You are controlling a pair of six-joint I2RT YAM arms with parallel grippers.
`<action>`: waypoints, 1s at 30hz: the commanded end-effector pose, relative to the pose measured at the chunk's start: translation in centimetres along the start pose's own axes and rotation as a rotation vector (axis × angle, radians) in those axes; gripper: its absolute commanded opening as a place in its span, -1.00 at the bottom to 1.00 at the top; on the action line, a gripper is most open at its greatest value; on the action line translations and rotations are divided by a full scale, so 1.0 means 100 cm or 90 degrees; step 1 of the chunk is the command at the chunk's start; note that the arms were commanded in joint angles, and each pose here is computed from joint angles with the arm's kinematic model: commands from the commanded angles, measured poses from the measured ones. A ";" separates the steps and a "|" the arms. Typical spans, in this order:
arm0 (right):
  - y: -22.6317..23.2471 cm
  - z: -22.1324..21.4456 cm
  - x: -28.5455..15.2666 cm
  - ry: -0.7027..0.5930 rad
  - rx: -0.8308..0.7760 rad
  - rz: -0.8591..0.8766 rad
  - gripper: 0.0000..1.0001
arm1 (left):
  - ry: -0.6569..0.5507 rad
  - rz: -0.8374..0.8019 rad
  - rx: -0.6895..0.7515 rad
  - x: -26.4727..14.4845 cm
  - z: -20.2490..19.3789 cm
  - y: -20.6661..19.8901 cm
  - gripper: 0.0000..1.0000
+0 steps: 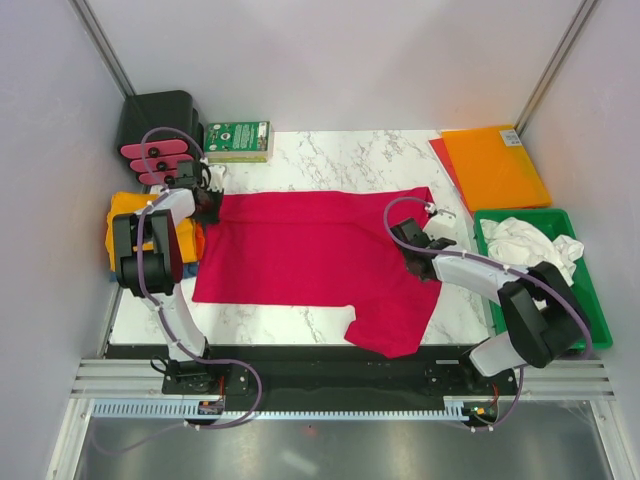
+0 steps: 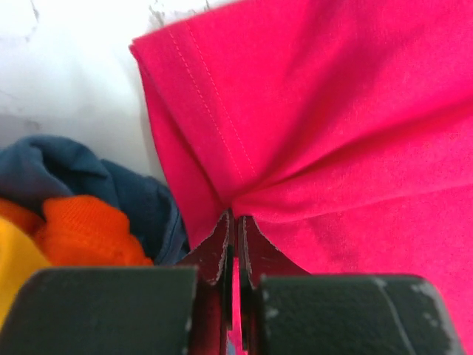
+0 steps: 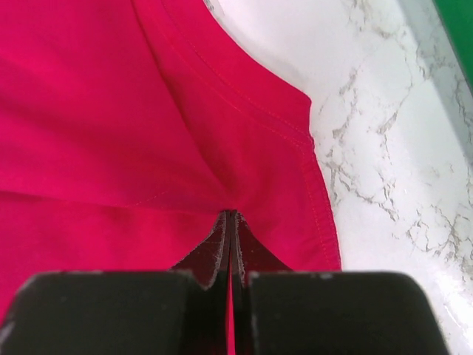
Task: Fold and stack the t-shirts
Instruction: Fold the tshirt
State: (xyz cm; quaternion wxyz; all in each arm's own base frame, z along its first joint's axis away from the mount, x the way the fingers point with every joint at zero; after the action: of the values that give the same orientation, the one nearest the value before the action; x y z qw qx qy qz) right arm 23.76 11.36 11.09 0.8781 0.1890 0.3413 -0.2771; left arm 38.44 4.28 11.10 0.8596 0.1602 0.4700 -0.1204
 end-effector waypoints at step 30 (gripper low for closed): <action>0.100 0.033 0.011 -0.012 -0.141 0.121 -1.00 | -0.122 -0.035 -0.002 -0.006 0.083 -0.011 0.61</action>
State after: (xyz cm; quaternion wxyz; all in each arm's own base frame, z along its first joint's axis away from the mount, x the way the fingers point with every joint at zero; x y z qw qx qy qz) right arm 31.29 16.10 13.78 0.9142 0.1415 0.3291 -0.1897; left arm 42.64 1.31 16.42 0.8996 0.1499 0.3846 -0.1426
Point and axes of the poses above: each gripper's point midway between its finger pads, its own x axis out along the fingers, its own y axis along the line the jaws close on, z = x × y, the point moved 10 cm from there along -x, back along the fingers, and after that the axes turned 12 degrees about x, right-handed, at the moved point
